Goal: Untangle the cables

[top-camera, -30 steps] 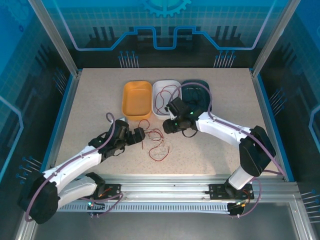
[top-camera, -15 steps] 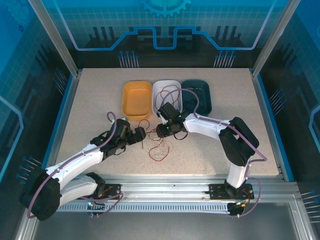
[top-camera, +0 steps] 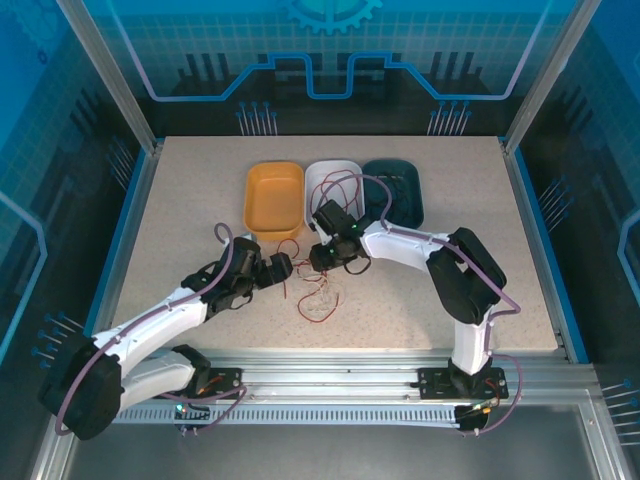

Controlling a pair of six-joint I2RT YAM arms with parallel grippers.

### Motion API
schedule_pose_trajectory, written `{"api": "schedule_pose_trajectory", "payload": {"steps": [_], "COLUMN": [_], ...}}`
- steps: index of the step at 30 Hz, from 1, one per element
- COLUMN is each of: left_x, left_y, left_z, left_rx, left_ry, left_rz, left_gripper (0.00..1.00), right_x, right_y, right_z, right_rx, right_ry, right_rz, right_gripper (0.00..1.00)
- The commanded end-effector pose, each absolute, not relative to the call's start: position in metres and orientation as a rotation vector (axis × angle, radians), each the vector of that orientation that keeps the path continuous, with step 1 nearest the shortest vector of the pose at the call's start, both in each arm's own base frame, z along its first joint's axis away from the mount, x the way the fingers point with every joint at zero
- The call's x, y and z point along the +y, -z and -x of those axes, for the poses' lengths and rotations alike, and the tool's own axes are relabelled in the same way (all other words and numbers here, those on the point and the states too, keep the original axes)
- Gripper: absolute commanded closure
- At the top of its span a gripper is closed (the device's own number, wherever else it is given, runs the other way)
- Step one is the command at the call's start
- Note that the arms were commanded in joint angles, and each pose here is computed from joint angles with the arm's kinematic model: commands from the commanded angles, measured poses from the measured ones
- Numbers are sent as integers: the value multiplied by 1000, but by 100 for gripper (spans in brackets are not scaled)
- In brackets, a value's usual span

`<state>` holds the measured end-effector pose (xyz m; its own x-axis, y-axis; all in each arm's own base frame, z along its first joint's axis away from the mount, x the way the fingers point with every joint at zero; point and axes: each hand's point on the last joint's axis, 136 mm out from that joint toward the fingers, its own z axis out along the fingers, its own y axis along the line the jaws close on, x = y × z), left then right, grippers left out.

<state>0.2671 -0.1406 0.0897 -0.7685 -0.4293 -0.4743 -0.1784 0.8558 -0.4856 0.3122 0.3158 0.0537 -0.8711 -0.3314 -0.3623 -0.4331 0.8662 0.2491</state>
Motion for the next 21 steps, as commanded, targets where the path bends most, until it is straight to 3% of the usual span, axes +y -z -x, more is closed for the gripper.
{"api": "schedule_pose_trajectory", "payload": {"steps": [1, 12, 21], "left_x": [-146, -151, -149], "left_y": [-98, -95, -94], "left_z": [-272, -274, -273], "left_rx": [2419, 2426, 2434], "left_ry": [603, 626, 616], "left_rz": [447, 443, 452], "left_gripper": [1, 1, 1], "right_x": [313, 291, 301], "right_y": [-63, -63, -59], "right_z": [-309, -319, -326], "right_rx": [2752, 2658, 2522], "right_ry": [-489, -510, -683], "right_rz": [589, 685, 856], "right_gripper": [66, 65, 67]}}
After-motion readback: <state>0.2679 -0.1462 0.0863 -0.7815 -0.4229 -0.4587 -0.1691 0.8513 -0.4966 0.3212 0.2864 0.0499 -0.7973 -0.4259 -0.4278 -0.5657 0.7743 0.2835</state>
